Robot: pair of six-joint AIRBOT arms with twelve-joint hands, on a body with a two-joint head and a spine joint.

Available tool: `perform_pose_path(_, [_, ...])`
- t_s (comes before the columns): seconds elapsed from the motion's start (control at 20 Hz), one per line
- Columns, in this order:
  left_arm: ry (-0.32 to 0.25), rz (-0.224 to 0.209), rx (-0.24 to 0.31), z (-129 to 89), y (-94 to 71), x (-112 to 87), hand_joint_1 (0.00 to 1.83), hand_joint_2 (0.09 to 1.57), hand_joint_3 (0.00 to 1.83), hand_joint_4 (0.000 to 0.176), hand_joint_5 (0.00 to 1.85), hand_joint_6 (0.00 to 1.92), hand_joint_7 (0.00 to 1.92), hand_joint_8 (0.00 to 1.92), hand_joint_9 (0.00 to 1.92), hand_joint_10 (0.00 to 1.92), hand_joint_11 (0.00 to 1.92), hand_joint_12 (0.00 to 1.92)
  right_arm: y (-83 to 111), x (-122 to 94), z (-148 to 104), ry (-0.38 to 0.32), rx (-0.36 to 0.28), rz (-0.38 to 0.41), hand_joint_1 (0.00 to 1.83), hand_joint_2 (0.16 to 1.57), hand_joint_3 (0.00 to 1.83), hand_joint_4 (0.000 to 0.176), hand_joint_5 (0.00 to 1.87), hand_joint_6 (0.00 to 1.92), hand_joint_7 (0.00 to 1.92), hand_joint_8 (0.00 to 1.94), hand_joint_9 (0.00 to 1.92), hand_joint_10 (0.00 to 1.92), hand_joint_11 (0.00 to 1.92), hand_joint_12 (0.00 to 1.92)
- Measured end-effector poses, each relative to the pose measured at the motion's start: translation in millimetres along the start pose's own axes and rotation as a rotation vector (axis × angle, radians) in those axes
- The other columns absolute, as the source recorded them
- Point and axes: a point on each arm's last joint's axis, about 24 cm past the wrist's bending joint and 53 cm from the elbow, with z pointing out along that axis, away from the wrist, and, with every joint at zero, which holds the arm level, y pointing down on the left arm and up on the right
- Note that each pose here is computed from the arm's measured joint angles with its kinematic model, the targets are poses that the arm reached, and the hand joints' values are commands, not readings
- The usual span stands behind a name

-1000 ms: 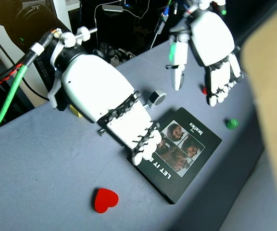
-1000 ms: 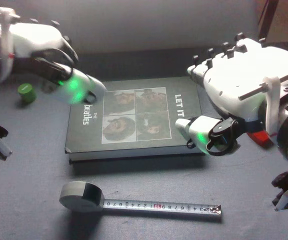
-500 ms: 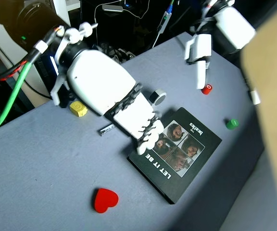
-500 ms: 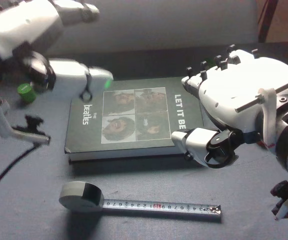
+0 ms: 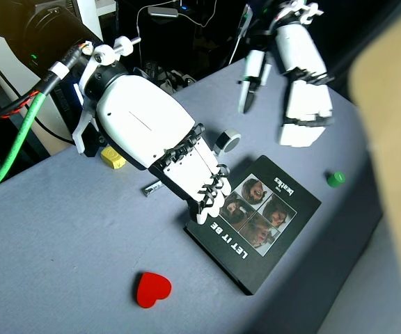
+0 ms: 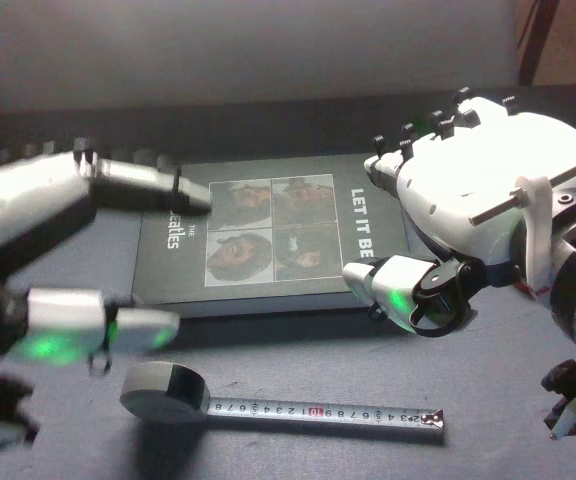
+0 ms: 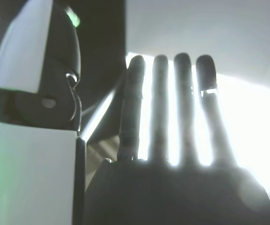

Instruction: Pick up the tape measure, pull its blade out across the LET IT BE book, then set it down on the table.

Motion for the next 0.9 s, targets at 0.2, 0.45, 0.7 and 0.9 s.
perform_pose_path(0.2, [0.053,-0.054,-0.012,-13.5,18.6,25.1,1.00,1.01,0.00,0.000,0.55,0.00,0.51,0.01,0.47,0.01,0.15,0.82,-0.3,0.9,0.0,0.001,0.000,-0.004,0.22,1.22,0.00,0.000,0.28,0.00,0.32,0.00,0.32,0.01,0.00,0.89])
perform_pose_path(0.45, [0.090,-0.073,0.014,-9.5,31.5,40.1,1.00,1.02,0.00,0.000,0.50,0.00,0.50,0.00,0.47,0.01,0.16,0.82,0.2,1.6,0.0,0.004,-0.002,-0.003,0.23,1.22,0.00,0.000,0.28,0.00,0.33,0.00,0.32,0.00,0.00,0.89])
perform_pose_path(0.7, [0.100,-0.093,-0.028,-8.4,59.2,46.2,1.00,1.02,0.00,0.000,0.50,0.00,0.50,0.00,0.47,0.00,0.16,0.82,2.2,2.7,-1.0,0.008,-0.009,-0.004,0.23,1.22,0.00,0.000,0.29,0.00,0.32,0.00,0.33,0.00,0.00,0.90])
perform_pose_path(0.9, [0.094,-0.108,-0.018,-2.2,66.7,46.3,1.00,1.02,0.00,0.000,0.53,0.01,0.52,0.01,0.48,0.01,0.16,0.82,2.9,3.0,-1.1,0.009,-0.012,-0.004,0.23,1.22,0.00,0.000,0.29,0.00,0.32,0.00,0.32,0.00,0.00,0.88])
